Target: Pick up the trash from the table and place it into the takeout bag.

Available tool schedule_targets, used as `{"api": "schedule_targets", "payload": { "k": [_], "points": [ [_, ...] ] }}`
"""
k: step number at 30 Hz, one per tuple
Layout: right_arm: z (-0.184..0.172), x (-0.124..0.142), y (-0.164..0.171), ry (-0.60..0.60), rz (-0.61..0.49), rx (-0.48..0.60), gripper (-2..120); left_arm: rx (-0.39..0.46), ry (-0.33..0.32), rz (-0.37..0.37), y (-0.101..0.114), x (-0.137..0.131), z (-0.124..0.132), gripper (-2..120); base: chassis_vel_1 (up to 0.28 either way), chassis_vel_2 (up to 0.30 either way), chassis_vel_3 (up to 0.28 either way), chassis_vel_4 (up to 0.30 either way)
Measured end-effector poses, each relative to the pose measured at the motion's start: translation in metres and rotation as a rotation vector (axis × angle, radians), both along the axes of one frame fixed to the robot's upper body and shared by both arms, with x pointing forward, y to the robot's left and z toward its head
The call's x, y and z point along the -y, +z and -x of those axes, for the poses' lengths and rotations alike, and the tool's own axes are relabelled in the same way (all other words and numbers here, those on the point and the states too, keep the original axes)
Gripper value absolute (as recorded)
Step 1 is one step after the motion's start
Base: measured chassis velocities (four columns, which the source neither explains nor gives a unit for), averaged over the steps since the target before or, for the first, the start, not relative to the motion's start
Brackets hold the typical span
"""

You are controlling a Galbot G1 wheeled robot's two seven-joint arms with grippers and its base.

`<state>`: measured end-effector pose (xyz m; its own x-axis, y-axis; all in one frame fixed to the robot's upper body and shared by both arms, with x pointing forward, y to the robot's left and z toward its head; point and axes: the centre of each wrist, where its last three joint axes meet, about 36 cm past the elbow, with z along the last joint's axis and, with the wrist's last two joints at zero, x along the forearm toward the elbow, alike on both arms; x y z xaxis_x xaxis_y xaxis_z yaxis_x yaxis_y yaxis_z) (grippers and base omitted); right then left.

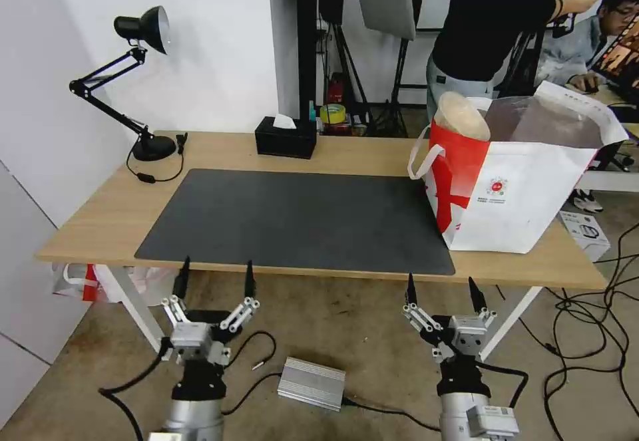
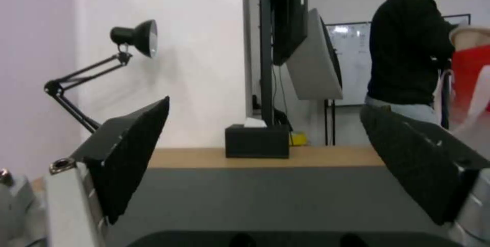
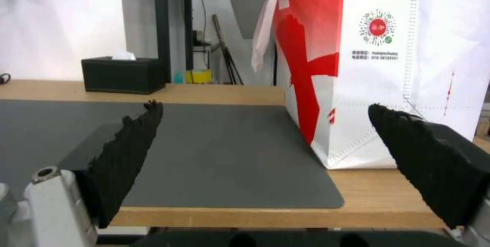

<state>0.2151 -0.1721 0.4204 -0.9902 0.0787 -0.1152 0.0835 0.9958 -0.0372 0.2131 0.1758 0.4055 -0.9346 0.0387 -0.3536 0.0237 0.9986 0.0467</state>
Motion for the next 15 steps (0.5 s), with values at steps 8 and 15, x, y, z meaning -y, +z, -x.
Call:
{"api": "schedule_targets", "payload": {
  "k": [8,15],
  "points": [
    [0.0,0.0,0.0,0.0,0.0,0.0,100,-0.011,0.005,-0.005,-0.01,0.002,-0.001,100,0.0,0.0,0.0,0.0],
    [0.0,0.0,0.0,0.0,0.0,0.0,100,-0.02,0.012,-0.006,-0.014,0.002,-0.001,100,0.0,0.0,0.0,0.0]
  ]
}}
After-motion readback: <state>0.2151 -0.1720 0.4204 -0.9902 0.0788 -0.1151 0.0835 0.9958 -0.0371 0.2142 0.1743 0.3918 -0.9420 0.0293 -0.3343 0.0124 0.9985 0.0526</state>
